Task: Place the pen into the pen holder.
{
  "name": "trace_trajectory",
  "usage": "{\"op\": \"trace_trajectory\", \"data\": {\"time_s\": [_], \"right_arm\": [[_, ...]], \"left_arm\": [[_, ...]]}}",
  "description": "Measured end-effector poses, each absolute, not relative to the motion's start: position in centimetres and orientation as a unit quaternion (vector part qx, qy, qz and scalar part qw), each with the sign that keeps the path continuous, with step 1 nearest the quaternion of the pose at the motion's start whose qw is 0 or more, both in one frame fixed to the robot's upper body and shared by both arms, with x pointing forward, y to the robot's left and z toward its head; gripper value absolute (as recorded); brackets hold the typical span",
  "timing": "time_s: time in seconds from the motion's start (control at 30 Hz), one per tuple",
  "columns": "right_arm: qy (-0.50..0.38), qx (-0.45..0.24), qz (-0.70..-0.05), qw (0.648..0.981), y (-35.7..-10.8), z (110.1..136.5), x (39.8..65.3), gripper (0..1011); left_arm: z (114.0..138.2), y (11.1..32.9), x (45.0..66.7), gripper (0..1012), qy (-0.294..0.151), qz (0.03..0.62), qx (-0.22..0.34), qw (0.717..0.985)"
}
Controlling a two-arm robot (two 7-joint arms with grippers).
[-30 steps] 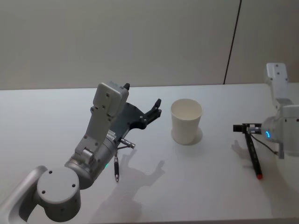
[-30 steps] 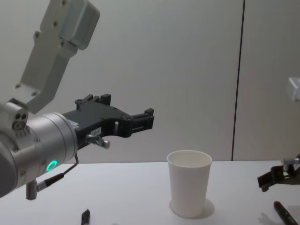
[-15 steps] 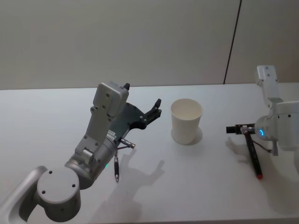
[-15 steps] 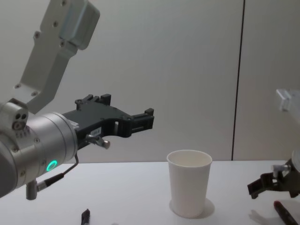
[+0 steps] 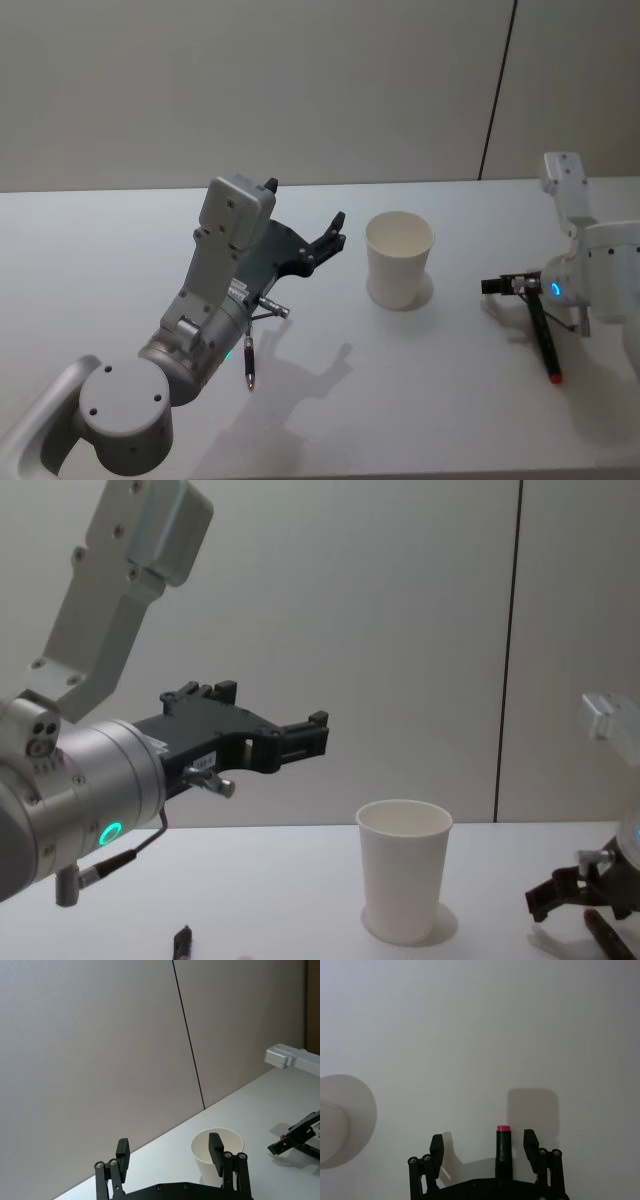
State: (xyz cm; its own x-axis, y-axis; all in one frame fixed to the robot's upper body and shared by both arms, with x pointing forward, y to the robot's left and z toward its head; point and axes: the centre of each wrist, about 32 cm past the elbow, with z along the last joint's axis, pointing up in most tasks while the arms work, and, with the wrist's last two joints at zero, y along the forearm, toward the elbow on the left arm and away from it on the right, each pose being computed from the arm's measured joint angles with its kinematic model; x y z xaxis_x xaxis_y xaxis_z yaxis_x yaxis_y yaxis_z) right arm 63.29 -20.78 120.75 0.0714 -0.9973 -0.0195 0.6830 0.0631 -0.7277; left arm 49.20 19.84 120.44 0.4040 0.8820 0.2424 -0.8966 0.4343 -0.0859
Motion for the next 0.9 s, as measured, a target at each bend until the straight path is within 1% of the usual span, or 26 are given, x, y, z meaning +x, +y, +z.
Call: {"op": "trace_trajectory", "data": {"time_s": [0.33,0.47,0.5,0.57,0.6,0.63,0.7,0.73,0.9], "right_arm": [[0.28,-0.286,-0.624,0.671,-21.03,120.17,63.6,997],[0.281,-0.284,-0.625,0.671,-21.16,120.01,63.63,927],[0.281,-0.283,-0.625,0.671,-21.18,119.99,63.63,882],[0.281,-0.282,-0.624,0.672,-21.23,119.94,63.63,827],[0.282,-0.282,-0.624,0.672,-21.25,119.92,63.63,827],[0.282,-0.281,-0.624,0.673,-21.27,119.9,63.63,776],[0.283,-0.28,-0.624,0.673,-21.3,119.87,63.63,735],[0.283,-0.28,-0.623,0.673,-21.33,119.83,63.63,680],[0.285,-0.278,-0.622,0.674,-21.4,119.71,63.63,535]], "left_arm": [[120.44,19.84,49.2,1004,-0.126,0.531,0.029,0.837],[120.44,19.84,49.2,1004,-0.126,0.531,0.029,0.837],[120.44,19.84,49.2,1004,-0.126,0.531,0.029,0.837],[120.44,19.84,49.2,1004,-0.126,0.531,0.029,0.837],[120.44,19.84,49.2,1004,-0.126,0.531,0.029,0.837],[120.44,19.84,49.2,1004,-0.126,0.531,0.029,0.837],[120.44,19.84,49.2,1004,-0.126,0.531,0.029,0.837],[120.44,19.84,49.2,1004,-0.126,0.531,0.029,0.837],[120.44,19.84,49.2,1004,-0.126,0.531,0.029,0.837]]}}
